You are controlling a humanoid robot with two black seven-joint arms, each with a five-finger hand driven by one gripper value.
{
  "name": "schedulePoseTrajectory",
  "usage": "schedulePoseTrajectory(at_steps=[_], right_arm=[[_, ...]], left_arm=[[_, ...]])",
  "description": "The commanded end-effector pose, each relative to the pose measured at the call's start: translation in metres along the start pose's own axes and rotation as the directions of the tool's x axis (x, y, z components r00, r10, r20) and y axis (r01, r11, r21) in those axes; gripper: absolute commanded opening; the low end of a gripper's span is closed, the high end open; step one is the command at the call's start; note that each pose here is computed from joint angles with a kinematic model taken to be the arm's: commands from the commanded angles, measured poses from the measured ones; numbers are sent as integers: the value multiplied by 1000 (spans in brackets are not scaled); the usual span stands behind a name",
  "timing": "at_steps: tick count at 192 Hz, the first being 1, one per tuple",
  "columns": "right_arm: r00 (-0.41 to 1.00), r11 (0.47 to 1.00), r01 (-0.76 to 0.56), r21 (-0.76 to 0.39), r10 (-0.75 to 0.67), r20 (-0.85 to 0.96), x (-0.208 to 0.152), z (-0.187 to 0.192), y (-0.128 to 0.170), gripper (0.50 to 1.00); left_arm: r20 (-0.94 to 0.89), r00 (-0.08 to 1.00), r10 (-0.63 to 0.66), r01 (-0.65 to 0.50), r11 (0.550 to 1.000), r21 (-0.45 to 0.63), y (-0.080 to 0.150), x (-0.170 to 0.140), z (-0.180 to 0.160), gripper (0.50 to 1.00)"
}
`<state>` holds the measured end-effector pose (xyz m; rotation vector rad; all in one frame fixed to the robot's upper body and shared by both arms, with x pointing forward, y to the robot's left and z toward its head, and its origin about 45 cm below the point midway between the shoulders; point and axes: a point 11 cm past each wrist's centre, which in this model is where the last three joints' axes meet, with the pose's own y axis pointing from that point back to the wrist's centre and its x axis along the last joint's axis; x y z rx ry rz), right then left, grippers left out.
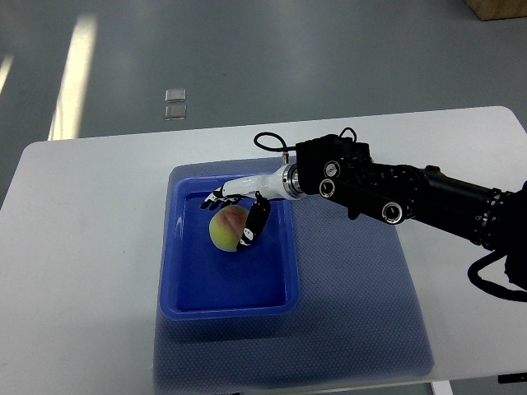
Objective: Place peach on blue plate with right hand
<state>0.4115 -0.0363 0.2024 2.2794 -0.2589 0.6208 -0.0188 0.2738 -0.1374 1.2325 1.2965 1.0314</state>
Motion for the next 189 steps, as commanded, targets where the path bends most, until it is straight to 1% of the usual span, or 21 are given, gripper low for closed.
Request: schedulePoseTrajectory(at_steps=[1,14,31,41,42,54,63,64,82,88,100,105,117,134,146,147,155,165,166,173,189], right_arm=[[998,997,-67,26,67,6,34,-6,24,930],[989,987,-142,71,139,51,62,-11,48,930],[942,943,-290,162,252,220,106,-15,90,930],[942,943,-290,162,252,220,106,-15,90,930],[896,904,-374,209,294,332,125,-13,112,930],[811,843,-477,249,312,495,139,-1,136,930],[810,843,-477,249,312,496,139,-1,136,930],[702,785,-562,261,286,653,140,20,149,930],[443,658,-711,246,148,884,127,64,167,930],[357,628,-746,221,97,929,117,81,169,930],[228,589,-790,173,20,973,100,104,168,930],[163,560,-815,151,-29,986,93,114,169,930],[35,503,-860,88,-114,993,78,134,166,930],[-103,448,-894,-9,-184,978,58,159,159,930],[-114,444,-896,-18,-189,975,56,161,157,930],[-157,422,-904,-60,-198,967,50,171,156,930],[-190,413,-906,-96,-192,963,43,181,156,930],[-190,413,-906,-96,-192,963,43,181,156,930],[-212,412,-904,-115,-196,957,37,185,151,930],[-225,419,-900,-122,-206,952,33,184,143,930],[-238,429,-894,-128,-214,947,29,183,136,930]], left_arm=[[-3,1000,1,-1,1000,0,0,1,0,1000],[-3,1000,1,-1,1000,0,0,1,0,1000],[-2,1000,-3,3,1000,0,0,-1,0,1000],[-2,1000,-3,3,1000,0,0,-1,0,1000],[0,1000,-3,3,1000,-2,0,-1,0,1000],[0,1000,-4,4,1000,0,0,-2,0,1000],[0,1000,-4,4,1000,0,0,-2,0,1000],[0,1000,-6,6,1000,0,0,-2,0,1000],[0,1000,-6,6,1000,0,0,-2,0,1000],[0,1000,-6,6,1000,-2,0,-2,0,1000],[0,1000,-6,6,1000,0,0,-2,0,1000],[2,1000,-6,6,1000,0,0,-2,0,1000],[2,1000,-7,7,1000,0,0,-3,0,1000],[2,1000,-7,7,1000,0,0,-3,0,1000],[2,1000,-7,7,1000,0,0,-3,0,1000],[2,1000,-7,7,1000,0,0,-3,0,1000],[3,1000,-7,7,1000,0,0,-3,0,1000],[3,1000,-7,7,1000,0,0,-3,0,1000],[3,1000,-7,7,1000,0,0,-3,0,1000],[3,1000,-7,7,1000,0,0,-3,0,1000],[3,1000,-6,6,1000,0,0,-2,0,1000]])
